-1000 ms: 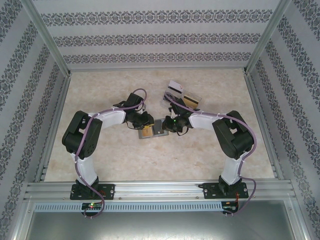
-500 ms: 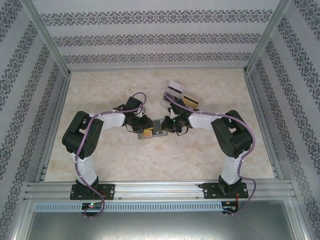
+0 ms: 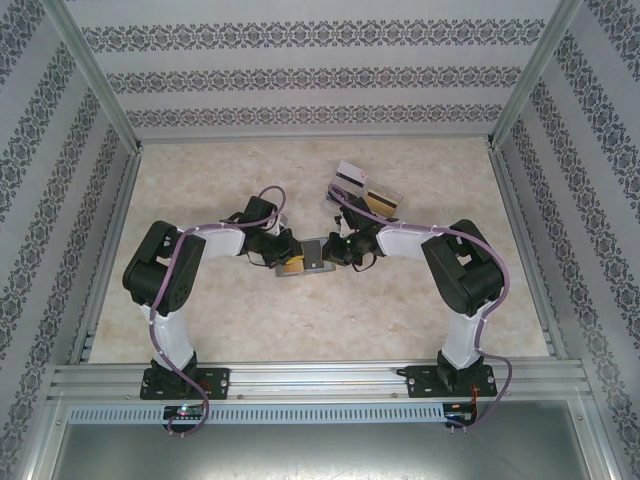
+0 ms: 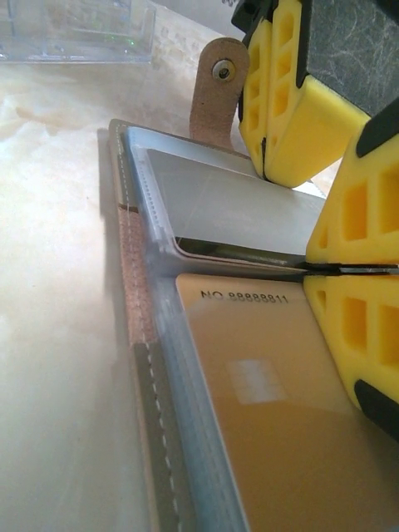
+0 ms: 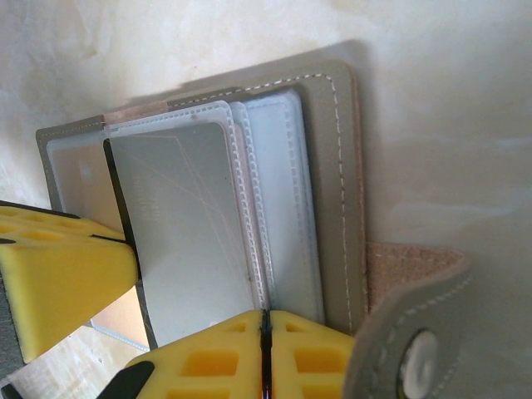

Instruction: Take the credit cards out of the card holder

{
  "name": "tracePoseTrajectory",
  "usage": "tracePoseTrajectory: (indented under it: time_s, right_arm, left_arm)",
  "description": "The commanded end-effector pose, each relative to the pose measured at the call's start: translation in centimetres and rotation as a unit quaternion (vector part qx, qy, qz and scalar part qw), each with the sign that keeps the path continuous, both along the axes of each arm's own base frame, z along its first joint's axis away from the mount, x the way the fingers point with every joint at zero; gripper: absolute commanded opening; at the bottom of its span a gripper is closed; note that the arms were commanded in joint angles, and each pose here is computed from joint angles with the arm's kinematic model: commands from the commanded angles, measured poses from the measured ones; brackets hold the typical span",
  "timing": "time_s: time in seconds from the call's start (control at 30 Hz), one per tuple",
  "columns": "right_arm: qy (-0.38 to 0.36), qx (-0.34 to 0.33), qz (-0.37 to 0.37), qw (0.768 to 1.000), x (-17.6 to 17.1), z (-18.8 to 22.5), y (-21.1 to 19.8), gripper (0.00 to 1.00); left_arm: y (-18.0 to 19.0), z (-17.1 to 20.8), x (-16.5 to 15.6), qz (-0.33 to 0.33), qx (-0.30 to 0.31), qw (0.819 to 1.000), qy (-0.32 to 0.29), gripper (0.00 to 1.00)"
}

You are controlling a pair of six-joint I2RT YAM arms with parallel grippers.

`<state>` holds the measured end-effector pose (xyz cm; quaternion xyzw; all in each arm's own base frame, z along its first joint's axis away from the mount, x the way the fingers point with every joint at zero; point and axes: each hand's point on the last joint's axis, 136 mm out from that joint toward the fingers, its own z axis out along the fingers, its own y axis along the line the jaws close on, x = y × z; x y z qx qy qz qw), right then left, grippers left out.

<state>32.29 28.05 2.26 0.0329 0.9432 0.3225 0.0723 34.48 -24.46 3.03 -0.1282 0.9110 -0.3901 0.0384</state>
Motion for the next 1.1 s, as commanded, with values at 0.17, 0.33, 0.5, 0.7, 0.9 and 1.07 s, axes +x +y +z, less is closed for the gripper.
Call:
tracePoseTrajectory:
  time_s: [0.17,0.33,0.5,0.7,0.9,1.07]
  right_arm:
    - [0.017,-0.047,-0.021,0.999,-0.1,-1.6,-1.6,0.11]
    - [0.017,-0.053,-0.028,0.998,-0.2,-1.7,-2.0,0.11]
    - [0.0,-0.039,-0.021,0.999,0.3,-0.5,-1.6,0.11]
    - [-0.05,0.019,0.012,0.998,1.3,3.8,0.5,0.15]
    - [-0.036,0.032,0.041,0.998,0.8,3.3,2.8,0.24]
    - [-0.022,0.023,0.043,0.999,1.1,2.0,3.9,0.25]
  left_arm:
    - [1.3,0.8,-0.1,-0.02,-0.014,0.999,-0.027,0.0]
    - [2.5,0.6,-0.6,-0.021,-0.003,1.0,-0.023,0.0]
    - [3.3,0.9,-0.8,-0.021,0.009,1.0,-0.022,0.0]
    - [3.5,0.8,-1.1,-0.023,0.016,0.999,-0.018,0.0]
    - [3.4,0.8,-1.0,-0.021,0.012,1.0,-0.018,0.0]
    - [3.4,0.7,-1.0,-0.018,0.007,1.0,-0.017,0.01]
